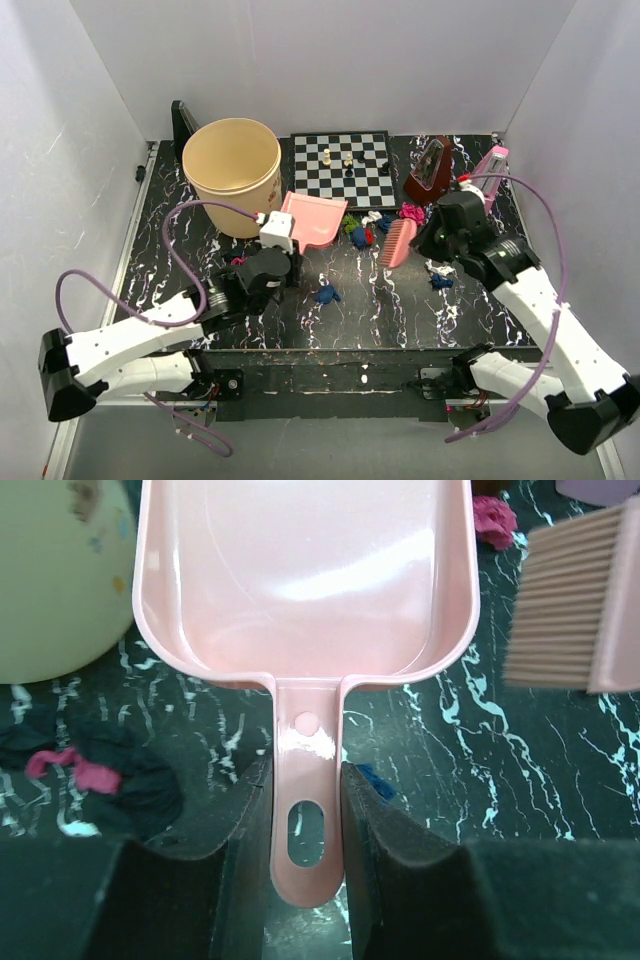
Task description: Sweep away the paper scraps from the table
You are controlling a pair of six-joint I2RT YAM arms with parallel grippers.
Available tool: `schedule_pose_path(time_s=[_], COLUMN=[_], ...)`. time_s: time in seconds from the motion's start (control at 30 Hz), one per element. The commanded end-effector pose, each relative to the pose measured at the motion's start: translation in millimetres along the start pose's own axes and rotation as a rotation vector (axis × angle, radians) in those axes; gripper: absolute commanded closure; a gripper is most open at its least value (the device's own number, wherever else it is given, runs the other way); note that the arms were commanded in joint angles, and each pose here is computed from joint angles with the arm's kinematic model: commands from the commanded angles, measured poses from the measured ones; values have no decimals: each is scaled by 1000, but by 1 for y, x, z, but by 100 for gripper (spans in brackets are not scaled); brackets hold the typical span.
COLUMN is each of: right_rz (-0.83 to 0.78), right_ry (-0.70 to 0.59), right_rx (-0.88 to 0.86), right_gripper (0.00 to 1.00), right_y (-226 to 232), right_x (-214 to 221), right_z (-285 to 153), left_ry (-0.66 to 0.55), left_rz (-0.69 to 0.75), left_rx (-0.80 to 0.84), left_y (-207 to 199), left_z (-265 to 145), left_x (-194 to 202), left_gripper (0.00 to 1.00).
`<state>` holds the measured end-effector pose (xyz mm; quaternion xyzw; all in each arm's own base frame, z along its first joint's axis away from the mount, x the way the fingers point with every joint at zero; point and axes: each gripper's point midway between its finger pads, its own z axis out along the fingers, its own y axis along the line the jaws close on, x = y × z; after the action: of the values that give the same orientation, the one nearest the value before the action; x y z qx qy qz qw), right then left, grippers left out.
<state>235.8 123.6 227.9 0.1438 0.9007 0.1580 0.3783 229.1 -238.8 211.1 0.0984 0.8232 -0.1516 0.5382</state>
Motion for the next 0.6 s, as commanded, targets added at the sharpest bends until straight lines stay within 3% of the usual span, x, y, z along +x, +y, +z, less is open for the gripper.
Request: schedule_pose_path(time_s=[0.0, 0.27, 0.57], right_rz=[15, -203, -197], right_ry=[100, 281, 353], right_rx=[-299, -627, -795], right_gripper=[99, 99, 99], right_y=[80, 190, 292], right_x=[7, 66, 108], right_z=[5, 17, 39], left_ry=[-34, -174, -348], left_rz=[-3, -133, -137], left_rx=[-109, -211, -271], left_y=[39, 86, 134], left_z=[-32, -88, -151], left_x=[-27, -76, -126], left_gripper=[100, 100, 100])
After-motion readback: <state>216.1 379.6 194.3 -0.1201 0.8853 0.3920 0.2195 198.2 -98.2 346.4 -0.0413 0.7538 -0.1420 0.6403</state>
